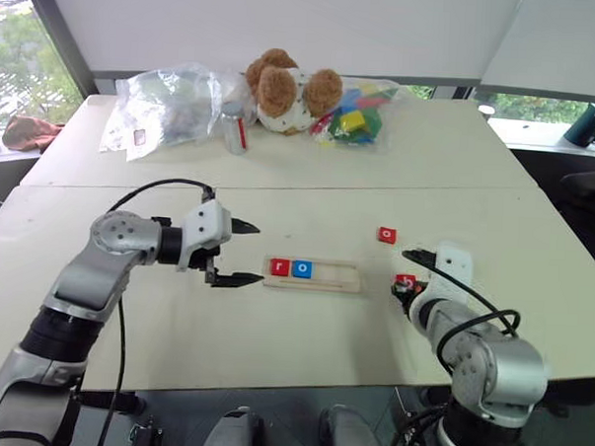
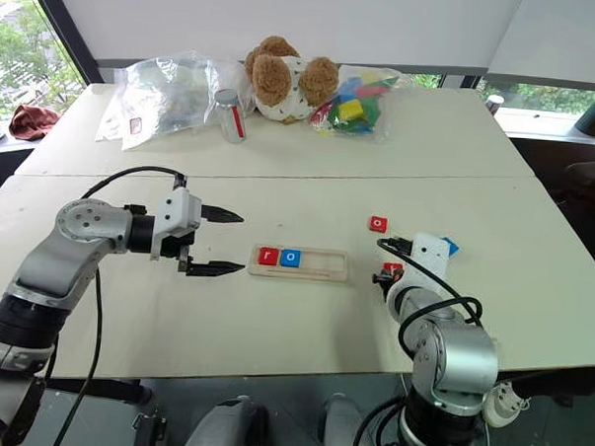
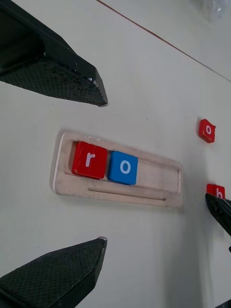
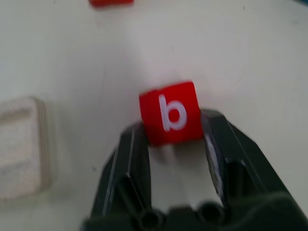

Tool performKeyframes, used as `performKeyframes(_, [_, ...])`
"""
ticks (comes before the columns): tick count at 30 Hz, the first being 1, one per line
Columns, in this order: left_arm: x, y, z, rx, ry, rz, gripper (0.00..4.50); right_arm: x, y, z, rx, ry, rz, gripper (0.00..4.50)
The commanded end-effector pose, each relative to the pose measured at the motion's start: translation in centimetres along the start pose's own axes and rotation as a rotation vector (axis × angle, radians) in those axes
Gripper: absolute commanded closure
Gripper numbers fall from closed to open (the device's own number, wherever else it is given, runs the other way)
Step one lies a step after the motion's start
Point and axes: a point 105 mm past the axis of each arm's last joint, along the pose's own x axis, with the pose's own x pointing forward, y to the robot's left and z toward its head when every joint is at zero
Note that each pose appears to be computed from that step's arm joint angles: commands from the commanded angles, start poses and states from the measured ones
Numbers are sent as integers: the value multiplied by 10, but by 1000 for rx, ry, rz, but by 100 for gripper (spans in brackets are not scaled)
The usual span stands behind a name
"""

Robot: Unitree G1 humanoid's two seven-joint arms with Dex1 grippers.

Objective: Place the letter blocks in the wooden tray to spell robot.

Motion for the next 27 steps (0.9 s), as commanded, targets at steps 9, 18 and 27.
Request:
performKeyframes(9, [-6,3,2,40,13,-3,0,-6,-3,32,-76,-143,-8,6])
performKeyframes(18, [-8,-1,19,-20,-45,-72,0,-31,9,94,-483,-371,486,6])
performKeyframes(27, [-18,-25,16,-58,31,-157,0,-7,-42,38,-873,-197,855,6])
